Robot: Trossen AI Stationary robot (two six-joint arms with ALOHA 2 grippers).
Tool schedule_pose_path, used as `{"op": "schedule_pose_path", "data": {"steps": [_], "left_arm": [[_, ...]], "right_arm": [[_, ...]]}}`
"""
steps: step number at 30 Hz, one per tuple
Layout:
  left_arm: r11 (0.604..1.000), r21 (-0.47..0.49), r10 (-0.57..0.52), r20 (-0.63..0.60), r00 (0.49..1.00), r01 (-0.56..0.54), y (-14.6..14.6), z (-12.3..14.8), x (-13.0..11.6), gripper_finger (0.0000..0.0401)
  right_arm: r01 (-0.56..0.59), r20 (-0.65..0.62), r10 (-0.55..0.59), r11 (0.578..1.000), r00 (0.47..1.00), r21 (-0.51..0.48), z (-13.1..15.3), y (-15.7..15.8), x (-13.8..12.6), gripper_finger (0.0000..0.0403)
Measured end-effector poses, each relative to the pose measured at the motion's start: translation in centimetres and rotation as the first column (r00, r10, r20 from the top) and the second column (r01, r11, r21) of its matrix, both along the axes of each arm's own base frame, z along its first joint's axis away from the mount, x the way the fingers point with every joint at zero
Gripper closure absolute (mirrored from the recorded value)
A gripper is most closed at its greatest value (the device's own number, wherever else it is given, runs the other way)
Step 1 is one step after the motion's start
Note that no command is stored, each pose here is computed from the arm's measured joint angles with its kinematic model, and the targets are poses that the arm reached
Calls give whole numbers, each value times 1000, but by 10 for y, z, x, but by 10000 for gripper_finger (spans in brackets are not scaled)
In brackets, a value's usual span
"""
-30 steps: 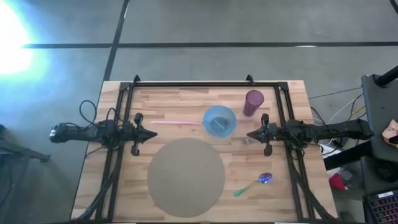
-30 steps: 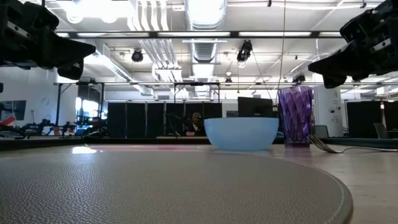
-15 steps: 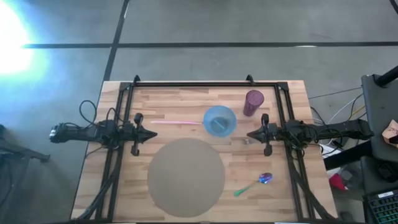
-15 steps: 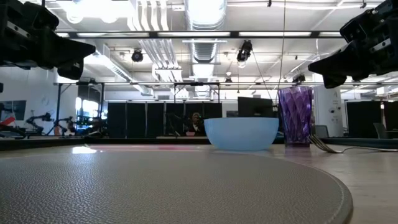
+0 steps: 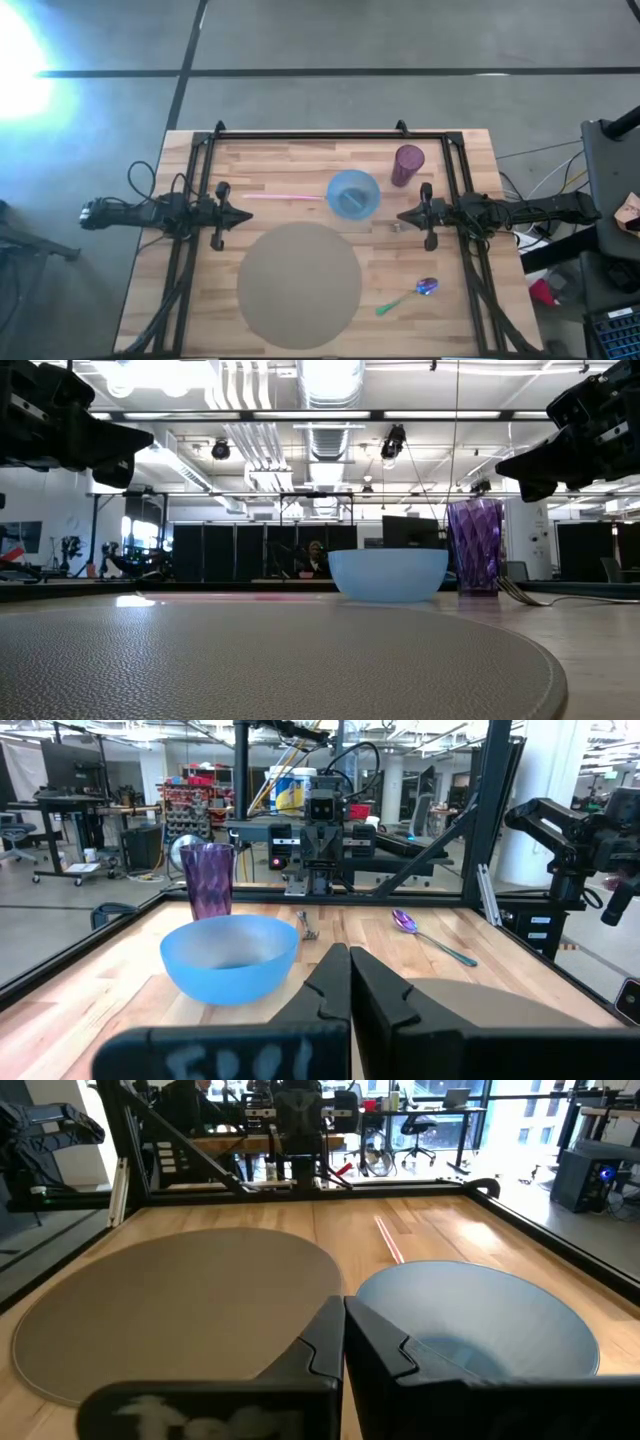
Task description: Pick & Place Utensil
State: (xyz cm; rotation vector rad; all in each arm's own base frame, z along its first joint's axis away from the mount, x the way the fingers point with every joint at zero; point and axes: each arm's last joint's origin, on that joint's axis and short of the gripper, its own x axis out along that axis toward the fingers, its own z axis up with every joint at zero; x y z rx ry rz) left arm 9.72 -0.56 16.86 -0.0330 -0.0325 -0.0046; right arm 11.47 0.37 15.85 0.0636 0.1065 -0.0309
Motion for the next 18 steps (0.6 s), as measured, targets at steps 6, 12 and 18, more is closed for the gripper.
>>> {"op": "schedule_pose_path", "data": {"steps": [6, 12, 18], "left_arm": [[1000, 0, 0, 0, 1000, 0, 0, 0, 0, 401], [1000, 0, 0, 2, 1000, 0, 0, 0, 0, 401], [1000, 0, 1, 3, 1000, -1, 0, 0, 0, 401]], "right_arm": [[0, 1, 0, 1000, 1000, 0, 0, 0, 0, 394], [1, 2, -1, 1000, 1000, 5, 0, 0, 0, 394], [5, 17, -6, 998, 1000, 60, 1, 0, 0, 394]]}}
